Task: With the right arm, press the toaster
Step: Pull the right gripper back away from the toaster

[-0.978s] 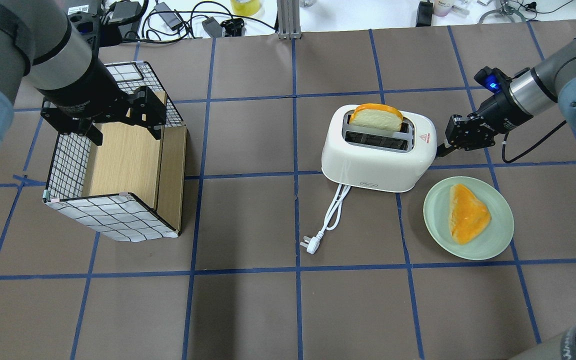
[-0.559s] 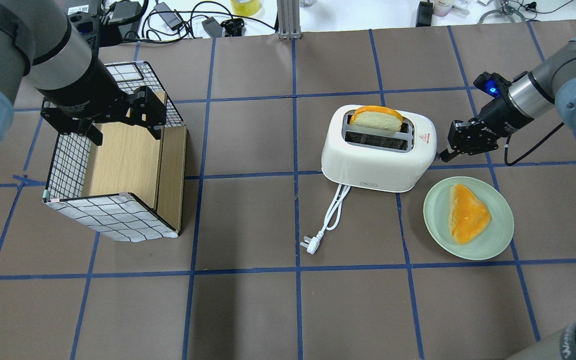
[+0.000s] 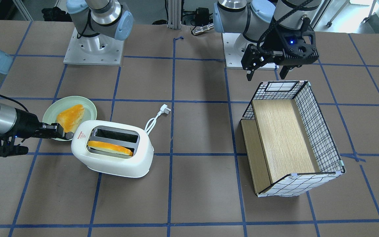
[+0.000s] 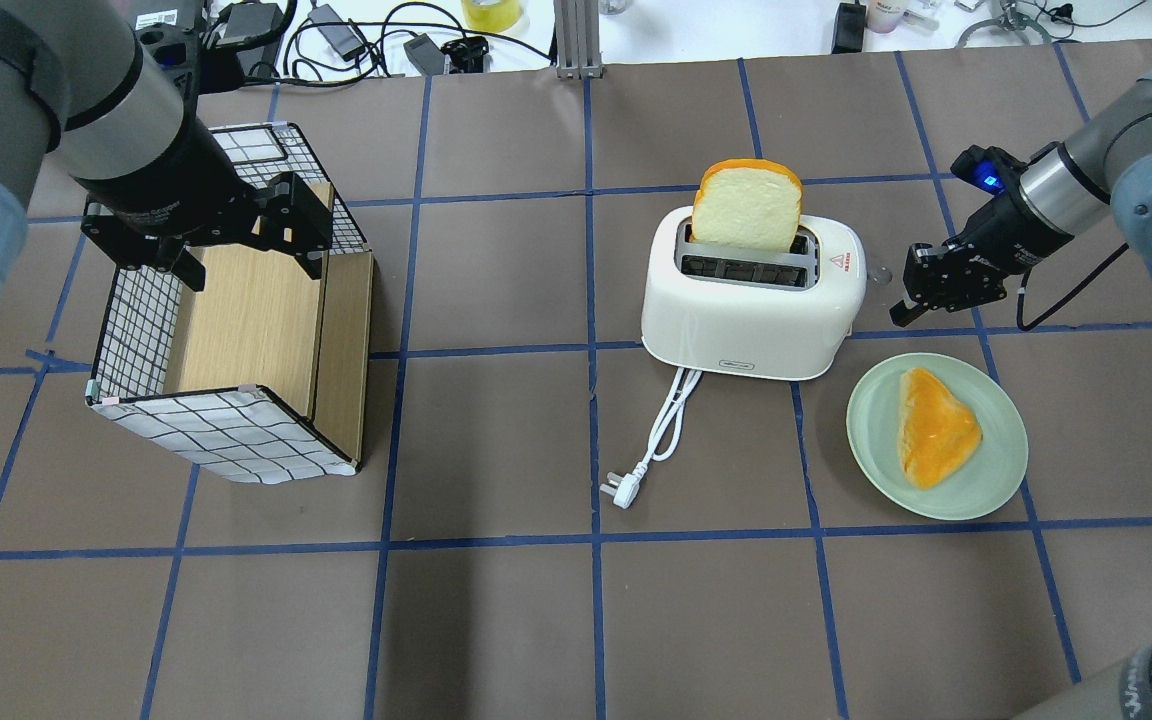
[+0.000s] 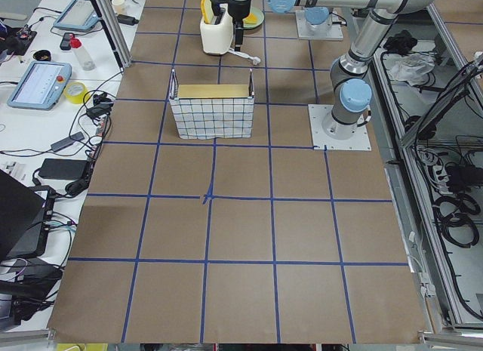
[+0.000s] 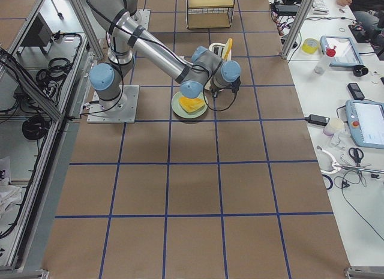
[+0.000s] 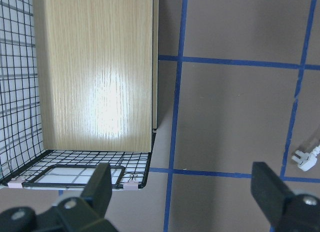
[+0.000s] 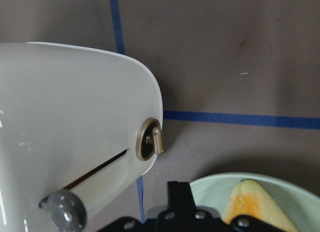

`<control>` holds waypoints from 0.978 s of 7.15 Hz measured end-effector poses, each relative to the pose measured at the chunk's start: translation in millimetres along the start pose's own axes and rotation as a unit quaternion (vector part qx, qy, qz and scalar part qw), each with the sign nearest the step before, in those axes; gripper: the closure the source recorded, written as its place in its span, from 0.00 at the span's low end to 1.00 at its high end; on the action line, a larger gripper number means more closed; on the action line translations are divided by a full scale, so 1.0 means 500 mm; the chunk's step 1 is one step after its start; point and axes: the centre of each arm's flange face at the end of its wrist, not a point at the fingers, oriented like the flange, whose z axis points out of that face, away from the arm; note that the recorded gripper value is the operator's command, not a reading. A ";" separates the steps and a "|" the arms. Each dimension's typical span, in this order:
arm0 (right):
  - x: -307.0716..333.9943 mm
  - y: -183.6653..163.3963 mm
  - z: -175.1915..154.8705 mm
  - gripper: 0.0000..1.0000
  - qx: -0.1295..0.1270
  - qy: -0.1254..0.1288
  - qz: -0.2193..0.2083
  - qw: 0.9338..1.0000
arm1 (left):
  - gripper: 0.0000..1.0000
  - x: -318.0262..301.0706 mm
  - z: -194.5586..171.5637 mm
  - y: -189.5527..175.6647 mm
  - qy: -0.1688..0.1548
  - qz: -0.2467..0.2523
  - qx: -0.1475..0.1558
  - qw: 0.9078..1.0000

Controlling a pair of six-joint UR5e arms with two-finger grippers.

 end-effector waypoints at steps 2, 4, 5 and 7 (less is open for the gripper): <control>-0.027 0.015 -0.115 0.30 0.027 0.080 0.000 0.996 | 0.00 0.000 -0.001 0.000 0.000 0.000 0.000 1.000; -0.069 0.034 -0.233 0.00 0.068 0.135 -0.005 0.989 | 0.00 0.000 -0.001 0.000 0.000 0.000 0.000 1.000; -0.089 0.047 -0.277 0.00 0.082 0.152 -0.009 0.985 | 0.00 0.000 -0.001 0.000 0.000 0.000 0.000 1.000; -0.137 0.087 -0.368 0.00 0.094 0.177 -0.011 0.980 | 0.00 0.000 -0.001 0.000 0.000 0.000 0.000 1.000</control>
